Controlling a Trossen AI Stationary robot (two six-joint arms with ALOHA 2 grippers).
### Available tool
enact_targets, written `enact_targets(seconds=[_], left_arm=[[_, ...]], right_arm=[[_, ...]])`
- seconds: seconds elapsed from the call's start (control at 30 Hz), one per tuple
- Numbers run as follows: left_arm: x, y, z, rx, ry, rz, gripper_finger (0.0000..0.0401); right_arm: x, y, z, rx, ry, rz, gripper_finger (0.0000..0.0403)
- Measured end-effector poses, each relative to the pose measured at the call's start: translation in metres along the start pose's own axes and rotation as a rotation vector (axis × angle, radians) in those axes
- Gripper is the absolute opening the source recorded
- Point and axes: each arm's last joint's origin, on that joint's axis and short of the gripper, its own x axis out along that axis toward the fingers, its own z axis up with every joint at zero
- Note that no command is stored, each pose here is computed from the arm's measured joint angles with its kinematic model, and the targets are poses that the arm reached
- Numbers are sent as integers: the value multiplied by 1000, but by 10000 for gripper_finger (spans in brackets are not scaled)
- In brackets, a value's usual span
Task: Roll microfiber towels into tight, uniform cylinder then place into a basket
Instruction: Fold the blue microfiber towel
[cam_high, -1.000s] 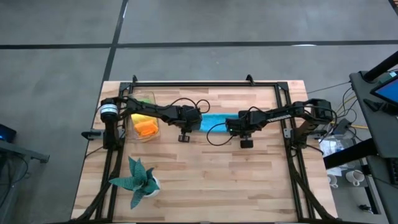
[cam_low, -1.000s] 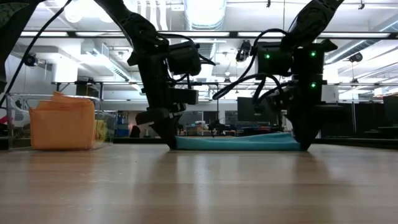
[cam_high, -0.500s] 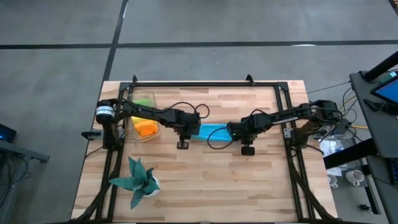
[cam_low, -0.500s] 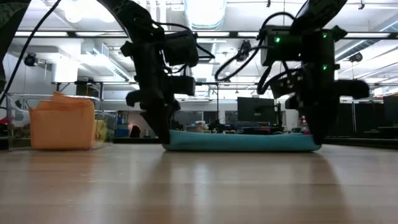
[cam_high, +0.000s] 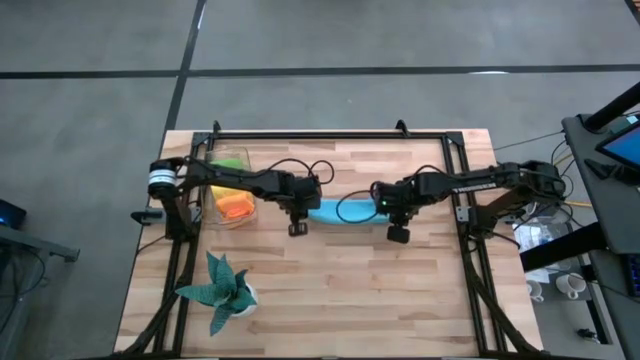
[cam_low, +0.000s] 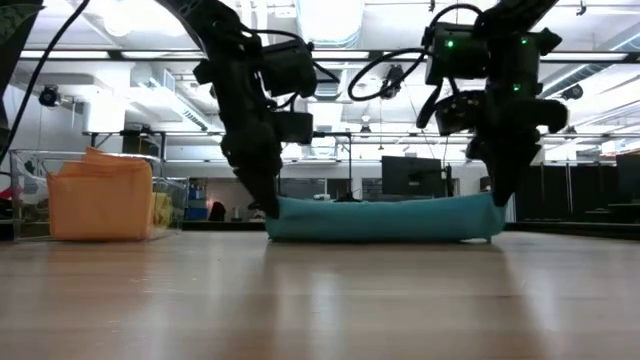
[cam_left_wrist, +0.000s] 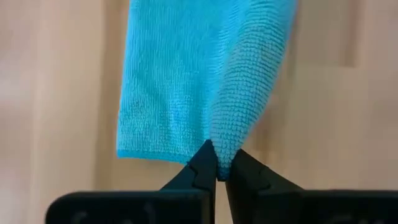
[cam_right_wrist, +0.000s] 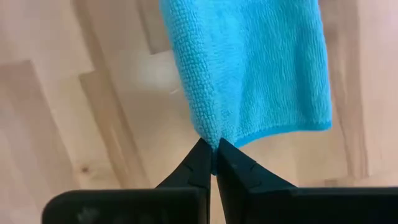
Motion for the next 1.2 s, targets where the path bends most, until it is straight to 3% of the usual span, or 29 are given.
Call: enact_targets(seconds=[0.17,0.33,0.47,0.67,0.9,1.03,1.2], left_arm=[[2,4,0,-41,0,95,2],[2,5,-1,-128,2,102,2],[5,-3,-5,-150,14,67,2],[7,-27,-9,-197,33,-117,2],[-17,-36,-2,-244,-70,-237,2],[-28,-30,1,-257,-121,-217,1],[-20,-20,-5,-284,-122,-151,1]], right_arm=[[3,-11,2,82,6,-12,9],[3,-16,1,125,24,19,9],[1,-5,-2,92,55,73,9],[-2,19,-10,75,114,214,9],[-15,28,-19,127,153,324,9],[-19,24,-22,142,143,290,9],[-14,20,-20,150,138,250,9]])
